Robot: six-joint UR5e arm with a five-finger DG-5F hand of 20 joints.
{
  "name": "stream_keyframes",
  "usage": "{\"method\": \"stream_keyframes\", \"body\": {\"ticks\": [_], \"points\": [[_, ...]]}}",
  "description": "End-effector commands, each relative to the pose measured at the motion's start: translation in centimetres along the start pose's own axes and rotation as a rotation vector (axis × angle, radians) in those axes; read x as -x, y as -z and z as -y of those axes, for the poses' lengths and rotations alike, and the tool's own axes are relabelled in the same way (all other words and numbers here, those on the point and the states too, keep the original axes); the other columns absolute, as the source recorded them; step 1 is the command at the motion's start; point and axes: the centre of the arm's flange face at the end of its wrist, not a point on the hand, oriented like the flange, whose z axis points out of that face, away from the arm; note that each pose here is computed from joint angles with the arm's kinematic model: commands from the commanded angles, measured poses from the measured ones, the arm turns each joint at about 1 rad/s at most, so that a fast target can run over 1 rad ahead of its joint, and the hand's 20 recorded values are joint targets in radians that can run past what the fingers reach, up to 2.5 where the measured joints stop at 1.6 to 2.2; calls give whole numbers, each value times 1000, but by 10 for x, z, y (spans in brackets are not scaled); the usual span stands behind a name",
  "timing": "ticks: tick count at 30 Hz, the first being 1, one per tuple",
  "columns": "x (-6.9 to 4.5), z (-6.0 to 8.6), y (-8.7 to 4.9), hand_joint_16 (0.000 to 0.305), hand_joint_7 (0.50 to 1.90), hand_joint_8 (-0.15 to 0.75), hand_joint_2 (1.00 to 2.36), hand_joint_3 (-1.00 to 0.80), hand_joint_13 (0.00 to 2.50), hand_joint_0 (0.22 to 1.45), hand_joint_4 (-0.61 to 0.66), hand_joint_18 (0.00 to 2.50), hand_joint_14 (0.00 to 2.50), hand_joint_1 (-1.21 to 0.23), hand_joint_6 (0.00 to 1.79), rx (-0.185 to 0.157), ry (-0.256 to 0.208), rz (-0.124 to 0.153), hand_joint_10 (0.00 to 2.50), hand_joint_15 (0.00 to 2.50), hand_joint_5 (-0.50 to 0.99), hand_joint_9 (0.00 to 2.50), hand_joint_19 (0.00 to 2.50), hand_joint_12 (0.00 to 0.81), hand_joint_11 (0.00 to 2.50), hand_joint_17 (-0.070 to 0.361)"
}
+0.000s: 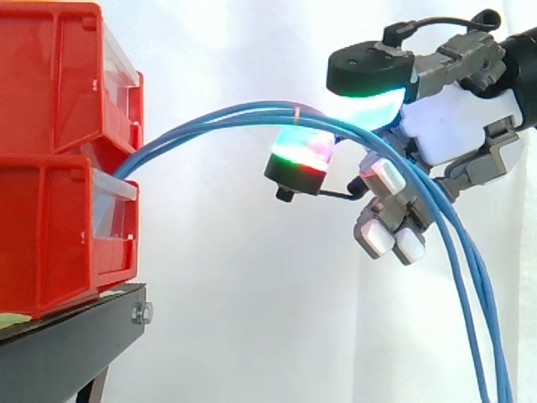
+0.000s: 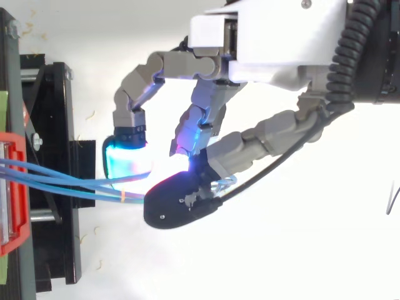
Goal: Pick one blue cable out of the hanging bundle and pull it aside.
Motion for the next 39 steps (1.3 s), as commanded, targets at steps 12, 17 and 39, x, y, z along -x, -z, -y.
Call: {"method": "stream_keyframes", "body": {"ticks": [12, 17, 39], "points": [[-1, 2, -1, 46, 883, 203, 1008, -392, 737, 737, -56, 651, 23, -1008, 891, -3, 1, -2, 23, 494, -52, 1128, 616, 340, 498, 103], [-1, 2, -1, 45, 874, 205, 1000, -500, 745, 713, -46, 653, 21, -1016, 887, -3, -1, -2, 21, 493, -45, 1162, 623, 339, 493, 101], [-1, 3, -1, 49, 915, 215, 1011, -304, 832, 599, -48, 724, 20, -834, 864, -6, 0, -2, 21, 493, -24, 1301, 643, 351, 451, 111]]}}
